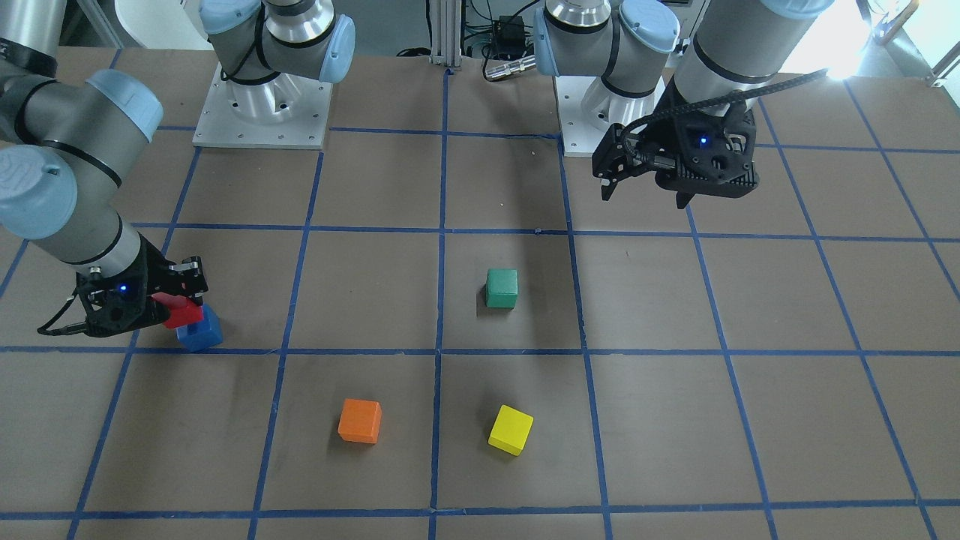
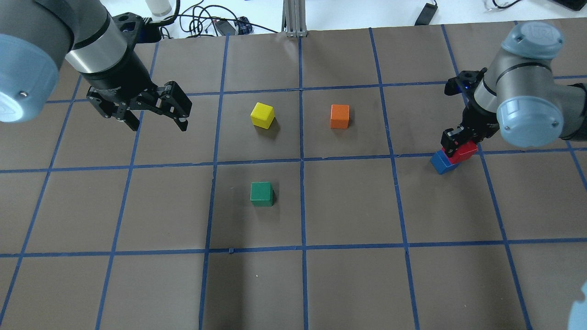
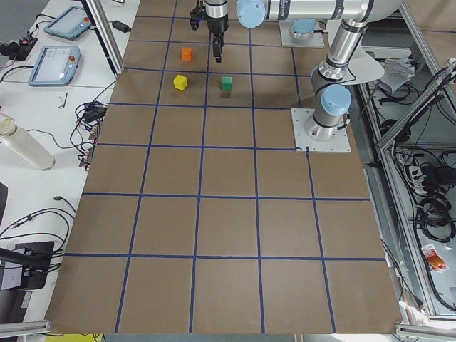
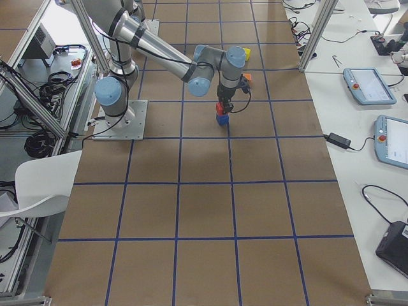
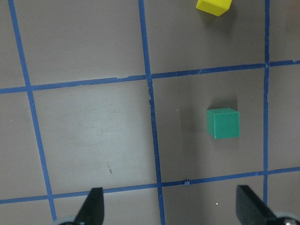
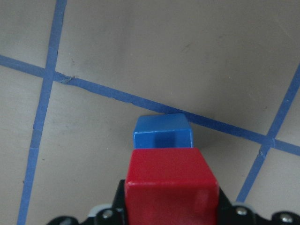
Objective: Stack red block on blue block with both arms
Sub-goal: 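Carry the red cube with the right gripper onto the blue cube, then open the right gripper and lift it off the stacked cubes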
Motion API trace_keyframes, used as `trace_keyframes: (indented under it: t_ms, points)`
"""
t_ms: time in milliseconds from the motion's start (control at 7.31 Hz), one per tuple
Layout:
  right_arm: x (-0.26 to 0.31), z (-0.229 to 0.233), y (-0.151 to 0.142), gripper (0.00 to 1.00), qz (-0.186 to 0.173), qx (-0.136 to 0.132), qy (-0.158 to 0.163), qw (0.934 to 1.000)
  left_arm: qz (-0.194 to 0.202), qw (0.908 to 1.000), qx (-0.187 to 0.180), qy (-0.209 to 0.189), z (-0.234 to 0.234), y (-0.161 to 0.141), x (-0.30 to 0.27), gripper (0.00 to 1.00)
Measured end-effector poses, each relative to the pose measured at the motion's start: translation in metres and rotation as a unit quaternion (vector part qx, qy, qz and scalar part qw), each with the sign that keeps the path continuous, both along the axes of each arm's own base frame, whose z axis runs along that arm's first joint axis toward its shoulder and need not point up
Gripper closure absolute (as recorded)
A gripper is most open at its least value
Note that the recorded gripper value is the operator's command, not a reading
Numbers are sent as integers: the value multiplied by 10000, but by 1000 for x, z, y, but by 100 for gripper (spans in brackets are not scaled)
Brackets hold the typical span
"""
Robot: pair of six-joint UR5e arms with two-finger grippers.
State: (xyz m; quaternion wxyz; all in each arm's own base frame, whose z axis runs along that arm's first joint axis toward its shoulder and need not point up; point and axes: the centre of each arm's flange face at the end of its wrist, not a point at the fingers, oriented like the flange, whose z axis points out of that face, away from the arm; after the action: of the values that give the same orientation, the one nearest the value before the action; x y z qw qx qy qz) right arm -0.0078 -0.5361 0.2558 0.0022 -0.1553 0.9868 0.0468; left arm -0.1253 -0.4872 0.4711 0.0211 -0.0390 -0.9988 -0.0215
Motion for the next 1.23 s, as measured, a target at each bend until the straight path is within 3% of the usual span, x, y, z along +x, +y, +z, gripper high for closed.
trace_keyframes:
  t_ms: [274, 1232]
  points:
    - [0, -10, -1, 76, 10, 62, -24, 10000, 0, 10000, 3, 0, -1, -1, 0, 0]
    - [0, -14, -4, 38, -21, -39, -10, 10000, 2, 10000, -22, -1, -1, -3, 0, 0]
